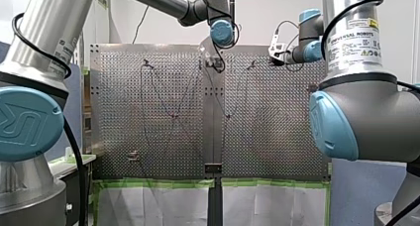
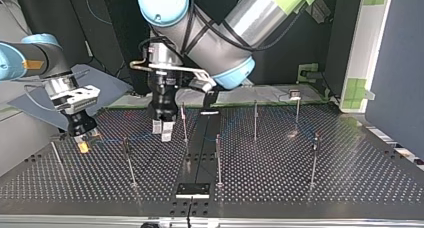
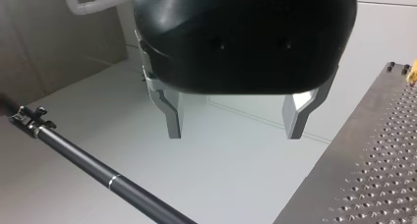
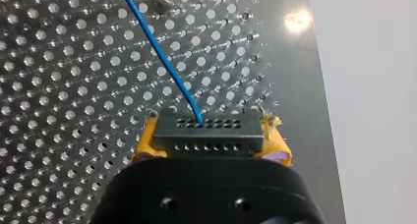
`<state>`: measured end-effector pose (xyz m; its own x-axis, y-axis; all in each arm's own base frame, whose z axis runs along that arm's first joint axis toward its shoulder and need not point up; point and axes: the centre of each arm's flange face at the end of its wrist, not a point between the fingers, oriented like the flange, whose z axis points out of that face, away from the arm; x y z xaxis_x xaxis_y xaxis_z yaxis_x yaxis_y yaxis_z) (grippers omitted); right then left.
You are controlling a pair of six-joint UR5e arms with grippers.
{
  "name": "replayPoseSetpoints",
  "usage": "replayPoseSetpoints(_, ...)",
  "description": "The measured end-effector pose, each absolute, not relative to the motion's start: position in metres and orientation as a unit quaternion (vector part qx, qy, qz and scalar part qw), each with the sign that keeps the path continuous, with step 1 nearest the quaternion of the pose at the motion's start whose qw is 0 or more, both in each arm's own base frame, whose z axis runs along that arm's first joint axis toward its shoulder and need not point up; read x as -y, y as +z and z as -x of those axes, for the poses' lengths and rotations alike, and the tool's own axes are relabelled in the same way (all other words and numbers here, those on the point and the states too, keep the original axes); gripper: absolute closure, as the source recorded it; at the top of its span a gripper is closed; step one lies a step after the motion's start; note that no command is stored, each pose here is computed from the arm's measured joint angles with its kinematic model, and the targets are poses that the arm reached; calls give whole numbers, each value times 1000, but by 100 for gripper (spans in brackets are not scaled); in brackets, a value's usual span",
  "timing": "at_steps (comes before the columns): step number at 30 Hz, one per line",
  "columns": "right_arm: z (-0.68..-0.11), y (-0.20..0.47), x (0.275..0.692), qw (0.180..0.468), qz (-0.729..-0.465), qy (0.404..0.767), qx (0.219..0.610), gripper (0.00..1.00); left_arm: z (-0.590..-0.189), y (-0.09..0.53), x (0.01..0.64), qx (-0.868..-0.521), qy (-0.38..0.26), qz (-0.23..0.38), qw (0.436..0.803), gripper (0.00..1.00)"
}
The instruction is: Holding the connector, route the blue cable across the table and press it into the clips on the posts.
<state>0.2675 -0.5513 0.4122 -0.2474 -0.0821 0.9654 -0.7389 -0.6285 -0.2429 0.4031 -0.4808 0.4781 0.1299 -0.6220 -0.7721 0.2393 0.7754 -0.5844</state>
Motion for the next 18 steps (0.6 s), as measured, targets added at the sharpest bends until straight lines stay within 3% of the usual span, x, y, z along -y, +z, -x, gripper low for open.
replayPoseSetpoints(18,-269,412,551,234,-568,702,361,100,-393,418,477,-596,-268,143,744,0)
